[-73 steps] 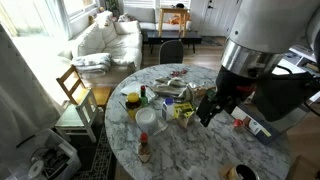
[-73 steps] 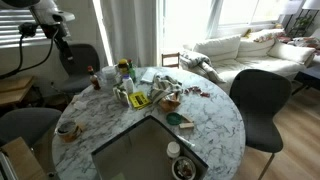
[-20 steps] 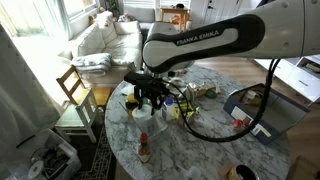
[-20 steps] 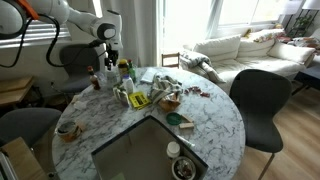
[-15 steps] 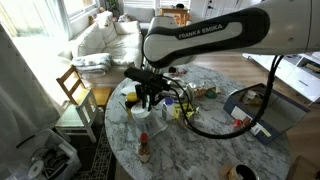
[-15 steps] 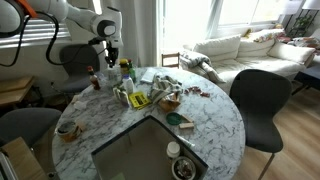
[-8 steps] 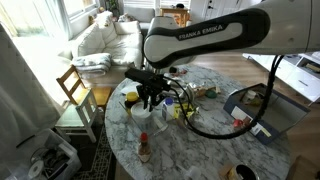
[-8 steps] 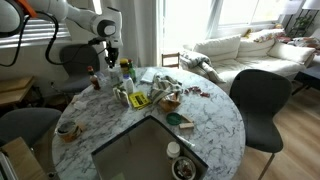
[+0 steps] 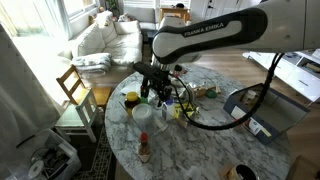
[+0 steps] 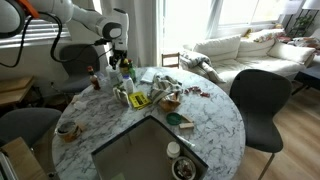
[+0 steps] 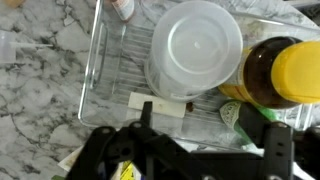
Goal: Remote the plastic cup and silver cup from the clear case and put them in an upright position
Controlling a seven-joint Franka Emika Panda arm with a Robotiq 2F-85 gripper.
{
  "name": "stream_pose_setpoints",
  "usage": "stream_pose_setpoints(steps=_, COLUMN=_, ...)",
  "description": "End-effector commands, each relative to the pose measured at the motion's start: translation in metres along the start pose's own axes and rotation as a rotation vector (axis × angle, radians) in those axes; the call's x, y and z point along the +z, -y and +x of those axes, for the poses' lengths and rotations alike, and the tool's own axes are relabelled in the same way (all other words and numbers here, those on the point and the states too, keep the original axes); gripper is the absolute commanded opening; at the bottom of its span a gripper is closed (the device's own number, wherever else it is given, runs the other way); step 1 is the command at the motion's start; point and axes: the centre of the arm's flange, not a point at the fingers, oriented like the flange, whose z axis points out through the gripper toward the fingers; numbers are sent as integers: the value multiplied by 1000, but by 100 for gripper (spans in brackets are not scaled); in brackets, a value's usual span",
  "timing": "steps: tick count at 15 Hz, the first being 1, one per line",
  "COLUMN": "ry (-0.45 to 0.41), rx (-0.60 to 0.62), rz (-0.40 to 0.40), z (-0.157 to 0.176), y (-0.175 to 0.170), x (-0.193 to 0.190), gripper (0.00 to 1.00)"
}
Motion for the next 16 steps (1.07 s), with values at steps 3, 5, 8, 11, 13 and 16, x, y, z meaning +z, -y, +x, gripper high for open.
stream_pose_setpoints(steps=3, ry=132, rx=133, rz=-20, z=10, y=-8, x=30, gripper=100)
stream_pose_setpoints(steps=5, ry=169, rx=152, rz=-27, z=10, y=-8, x=40, gripper=100)
stream_pose_setpoints(steps=8, ry=198, rx=175, rz=-7, z=9, y=-6, x=47, gripper=100)
stream_pose_setpoints(steps=11, ry=214, rx=182, rz=-5, z=8, y=-4, x=56, gripper=100)
stream_pose_setpoints(steps=13, ry=245, rx=188, rz=-4, z=7, y=-4, x=59, gripper=100)
stream_pose_setpoints(steps=16, ry=296, rx=200, rz=4, z=7, y=-4, x=62, gripper=100)
